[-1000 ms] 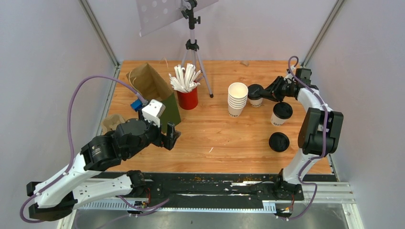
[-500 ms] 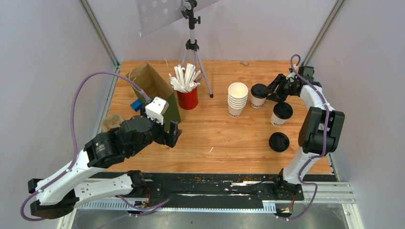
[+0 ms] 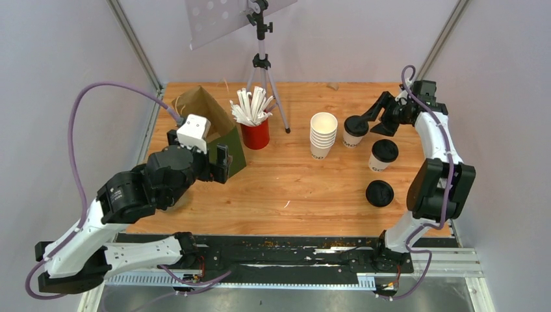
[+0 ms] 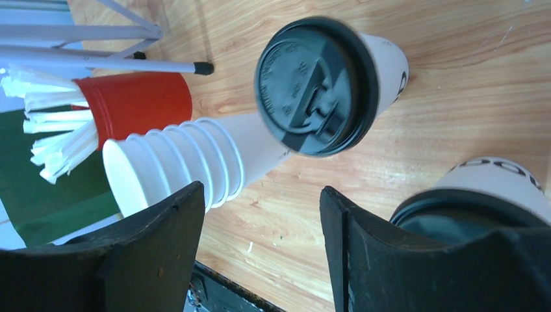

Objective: Pack the takeout coffee

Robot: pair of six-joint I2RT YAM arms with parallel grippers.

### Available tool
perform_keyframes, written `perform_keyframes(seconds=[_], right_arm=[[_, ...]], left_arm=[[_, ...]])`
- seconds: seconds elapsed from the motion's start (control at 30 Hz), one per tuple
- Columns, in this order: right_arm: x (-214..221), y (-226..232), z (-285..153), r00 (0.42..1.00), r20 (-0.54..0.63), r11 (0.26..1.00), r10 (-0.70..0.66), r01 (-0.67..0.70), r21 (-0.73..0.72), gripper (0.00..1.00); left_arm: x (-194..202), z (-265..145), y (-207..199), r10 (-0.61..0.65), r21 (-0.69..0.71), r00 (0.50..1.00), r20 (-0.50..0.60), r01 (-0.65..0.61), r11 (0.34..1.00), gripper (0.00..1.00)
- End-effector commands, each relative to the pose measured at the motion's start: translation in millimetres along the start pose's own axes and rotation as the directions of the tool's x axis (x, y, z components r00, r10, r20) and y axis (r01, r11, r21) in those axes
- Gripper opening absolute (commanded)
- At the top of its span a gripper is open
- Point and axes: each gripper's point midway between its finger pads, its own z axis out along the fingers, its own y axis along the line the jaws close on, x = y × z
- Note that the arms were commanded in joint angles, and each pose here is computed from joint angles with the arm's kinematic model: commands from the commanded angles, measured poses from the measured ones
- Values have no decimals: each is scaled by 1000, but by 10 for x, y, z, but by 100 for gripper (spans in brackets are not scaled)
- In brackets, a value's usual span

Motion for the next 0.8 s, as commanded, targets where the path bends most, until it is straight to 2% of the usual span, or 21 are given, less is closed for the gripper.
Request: perform_keyframes(seconds=[0.0,0.17,0.27,0.33,0.37,0.5,0.67,0.77], right_arm=[[-19,460,-473,983,84,986,-166,167,1,66],[226,830,-716,942,122,950,-312,313,9,66],[289,902,-788,913,155,926,-376,372,55,64],[270,915,-819,899,183,917,-398,392,70,60],[219,892,-819,889,204,912,-410,399,92,54],[-50,790,-738,841,267,881,-472,438,179,43],[-273,553,-432,845,198,858,-497,444,258,41],[-338,401,-223,860,139,851,-492,441,283,41]], left_arm=[[-170,-81,335,32,-168,999,-4,-32,985,100],[-186,-93,500,30,-242,999,-43,-39,970,98],[-152,-142,620,18,-291,998,-66,-37,956,97],[-136,-195,697,-3,-312,998,-61,-16,950,97],[-122,-206,715,-16,-315,998,-56,-2,949,96],[1,-219,660,-70,-267,996,-53,53,962,95],[152,-196,526,-101,-174,993,-53,90,981,95],[207,-162,578,-82,-207,995,-61,67,976,97]])
